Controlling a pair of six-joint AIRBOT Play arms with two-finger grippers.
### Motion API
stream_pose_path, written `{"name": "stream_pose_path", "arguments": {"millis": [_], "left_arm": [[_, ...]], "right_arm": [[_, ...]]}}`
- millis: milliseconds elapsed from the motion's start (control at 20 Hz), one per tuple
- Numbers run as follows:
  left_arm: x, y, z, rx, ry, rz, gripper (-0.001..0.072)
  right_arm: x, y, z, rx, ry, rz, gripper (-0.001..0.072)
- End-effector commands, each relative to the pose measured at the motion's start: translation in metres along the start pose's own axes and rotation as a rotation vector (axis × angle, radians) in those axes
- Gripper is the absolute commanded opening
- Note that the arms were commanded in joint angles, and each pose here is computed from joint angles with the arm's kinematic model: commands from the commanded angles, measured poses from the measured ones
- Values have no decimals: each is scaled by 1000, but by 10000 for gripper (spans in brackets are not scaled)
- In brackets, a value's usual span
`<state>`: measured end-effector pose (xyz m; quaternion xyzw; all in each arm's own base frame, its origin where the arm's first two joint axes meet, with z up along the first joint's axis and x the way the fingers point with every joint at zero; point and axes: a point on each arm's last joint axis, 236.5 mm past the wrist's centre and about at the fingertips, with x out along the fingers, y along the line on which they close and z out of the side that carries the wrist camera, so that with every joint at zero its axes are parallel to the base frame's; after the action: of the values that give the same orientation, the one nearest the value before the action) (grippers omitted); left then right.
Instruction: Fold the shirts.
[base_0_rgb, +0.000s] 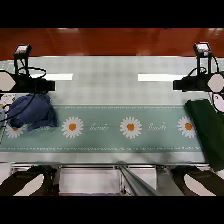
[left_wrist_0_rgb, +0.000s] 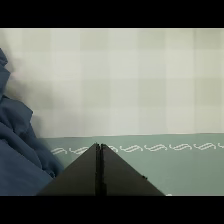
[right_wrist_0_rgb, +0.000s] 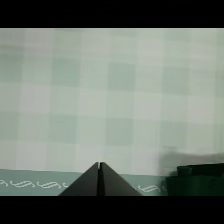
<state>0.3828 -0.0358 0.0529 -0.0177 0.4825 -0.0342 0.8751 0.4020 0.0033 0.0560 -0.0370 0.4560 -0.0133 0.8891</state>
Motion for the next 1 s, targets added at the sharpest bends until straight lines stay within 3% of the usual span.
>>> {"name": "stream_pose_path", "arguments": {"millis": [0, 350, 600, 950], "left_arm": [[0, 0, 0, 1, 1, 0, 16], [0, 0, 1, 0, -3, -1, 16], [-5, -2, 55, -1, -234, -9, 16], [-9, 0, 66, 12, -284, 4, 16]], "right_arm": [[0, 0, 0, 0, 0, 1, 28], [0, 2, 7, 6, -27, 8, 28], [-6, 18, 50, 72, -209, 86, 28], [-10, 22, 64, 95, -270, 108, 28]]}}
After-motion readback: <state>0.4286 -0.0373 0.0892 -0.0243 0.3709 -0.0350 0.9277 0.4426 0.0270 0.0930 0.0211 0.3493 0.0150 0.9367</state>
